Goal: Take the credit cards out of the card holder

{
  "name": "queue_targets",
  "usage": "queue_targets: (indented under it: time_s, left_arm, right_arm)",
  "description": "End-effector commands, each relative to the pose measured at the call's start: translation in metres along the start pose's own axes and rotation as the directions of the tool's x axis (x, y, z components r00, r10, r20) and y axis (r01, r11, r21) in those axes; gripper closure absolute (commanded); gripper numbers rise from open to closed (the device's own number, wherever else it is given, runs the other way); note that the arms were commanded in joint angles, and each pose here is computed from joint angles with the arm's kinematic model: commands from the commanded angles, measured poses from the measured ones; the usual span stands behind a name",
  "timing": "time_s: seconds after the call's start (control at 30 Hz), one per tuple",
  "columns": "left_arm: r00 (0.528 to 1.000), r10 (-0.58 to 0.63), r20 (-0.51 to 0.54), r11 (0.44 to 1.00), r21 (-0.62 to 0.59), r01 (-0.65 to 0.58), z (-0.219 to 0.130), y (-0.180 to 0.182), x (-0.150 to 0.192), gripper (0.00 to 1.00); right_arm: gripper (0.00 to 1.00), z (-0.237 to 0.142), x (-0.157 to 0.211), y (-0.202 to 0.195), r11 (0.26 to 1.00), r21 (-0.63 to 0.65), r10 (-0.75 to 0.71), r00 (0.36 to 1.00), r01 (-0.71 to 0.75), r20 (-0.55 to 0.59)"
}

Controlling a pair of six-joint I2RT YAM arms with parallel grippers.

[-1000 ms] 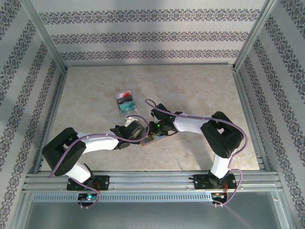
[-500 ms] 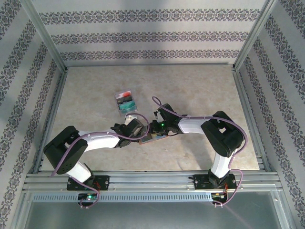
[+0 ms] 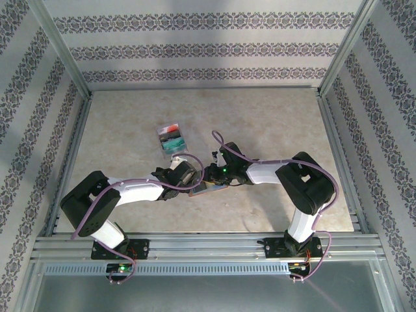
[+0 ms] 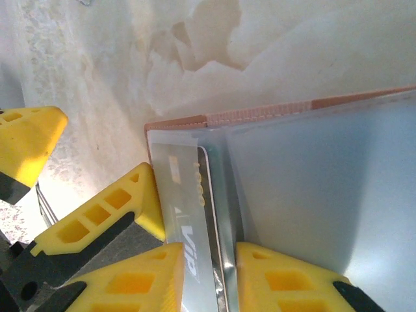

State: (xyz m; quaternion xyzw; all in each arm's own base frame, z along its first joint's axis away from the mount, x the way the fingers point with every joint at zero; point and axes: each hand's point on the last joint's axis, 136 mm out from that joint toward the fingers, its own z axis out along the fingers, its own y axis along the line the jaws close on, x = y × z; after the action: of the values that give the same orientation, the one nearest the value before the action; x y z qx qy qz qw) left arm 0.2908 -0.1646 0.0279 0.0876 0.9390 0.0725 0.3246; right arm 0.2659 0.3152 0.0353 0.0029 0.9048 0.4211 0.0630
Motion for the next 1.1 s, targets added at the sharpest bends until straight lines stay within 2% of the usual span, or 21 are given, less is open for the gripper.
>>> queue_targets:
  time_s: [0.0,0.47,0.7,1.07]
  left_arm:
    - [0.999,0.024,-0.046,0.999,-0.022,-0.025,0.003,0.007,0.01,0.01]
    - [0.999,0.027,-0.047,0.999,-0.026,-0.028,0.002,0.008,0.009,0.01]
    - [0.998,0.025,-0.05,1.0,-0.015,-0.026,0.003,0.005,0.009,0.01]
    - [0.998,0.015,-0.053,1.0,-0.002,-0.015,0.003,0.003,0.01,0.01]
  right_arm:
    - [0.73,-0.007,0.003,0.018,0.998,-0.063,-0.03,1.0,0.029,-0.011]
    - [0.74,-0.011,0.004,0.012,0.999,-0.045,-0.025,1.0,0.025,-0.007]
    - [0.78,-0.005,0.004,0.016,0.996,-0.086,-0.019,1.0,0.017,-0.017]
    - [0.77,0.005,0.002,0.021,0.985,-0.174,0.004,1.0,-0.008,-0.022]
